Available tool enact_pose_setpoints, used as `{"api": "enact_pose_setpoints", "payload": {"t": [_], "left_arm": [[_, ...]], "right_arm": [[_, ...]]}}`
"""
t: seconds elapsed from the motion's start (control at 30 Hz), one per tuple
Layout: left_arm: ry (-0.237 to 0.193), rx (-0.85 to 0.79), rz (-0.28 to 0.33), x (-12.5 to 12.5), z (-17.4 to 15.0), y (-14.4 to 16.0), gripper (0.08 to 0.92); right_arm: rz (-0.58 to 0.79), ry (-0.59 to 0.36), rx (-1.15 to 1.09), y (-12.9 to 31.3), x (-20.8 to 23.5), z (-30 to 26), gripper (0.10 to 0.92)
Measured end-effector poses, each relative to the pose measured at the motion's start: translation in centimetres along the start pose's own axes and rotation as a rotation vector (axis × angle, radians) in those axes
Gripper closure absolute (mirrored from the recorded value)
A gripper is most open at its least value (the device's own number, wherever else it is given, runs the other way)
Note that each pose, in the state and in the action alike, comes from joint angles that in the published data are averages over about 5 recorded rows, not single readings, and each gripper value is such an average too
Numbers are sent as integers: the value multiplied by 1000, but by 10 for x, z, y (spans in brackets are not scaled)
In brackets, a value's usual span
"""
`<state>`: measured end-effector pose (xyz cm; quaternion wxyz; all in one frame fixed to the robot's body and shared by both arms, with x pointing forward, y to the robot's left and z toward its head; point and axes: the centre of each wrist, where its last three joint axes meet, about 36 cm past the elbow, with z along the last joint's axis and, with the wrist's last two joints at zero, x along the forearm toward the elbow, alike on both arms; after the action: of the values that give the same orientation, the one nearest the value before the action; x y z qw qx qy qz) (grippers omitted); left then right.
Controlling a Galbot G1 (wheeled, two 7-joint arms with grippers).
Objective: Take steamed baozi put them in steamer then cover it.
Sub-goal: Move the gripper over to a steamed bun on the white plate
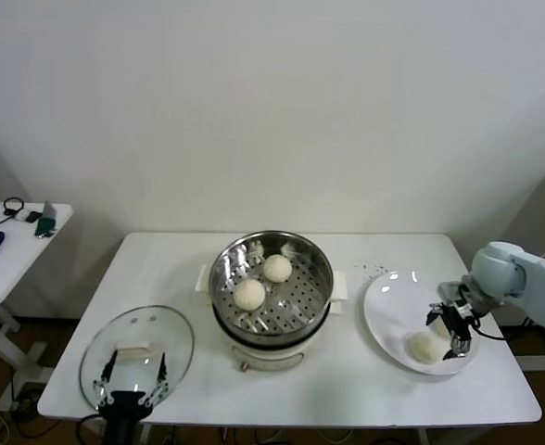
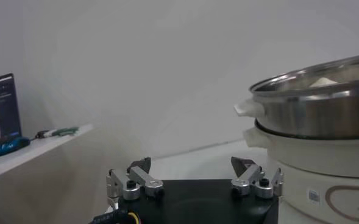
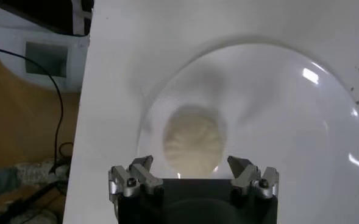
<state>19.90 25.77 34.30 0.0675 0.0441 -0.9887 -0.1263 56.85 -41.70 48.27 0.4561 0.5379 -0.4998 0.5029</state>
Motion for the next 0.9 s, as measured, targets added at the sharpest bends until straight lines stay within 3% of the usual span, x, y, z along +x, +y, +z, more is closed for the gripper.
{"api": "enact_pose_setpoints", "payload": {"t": [0.63, 0.9], "left_arm": [[19, -13, 20, 5, 7, -4, 177], [22, -11, 20, 8, 8, -5, 177]], "right_arm": [[-6, 0, 7, -8, -31, -5, 202], [-11, 6, 13, -11, -31, -5, 305]]}}
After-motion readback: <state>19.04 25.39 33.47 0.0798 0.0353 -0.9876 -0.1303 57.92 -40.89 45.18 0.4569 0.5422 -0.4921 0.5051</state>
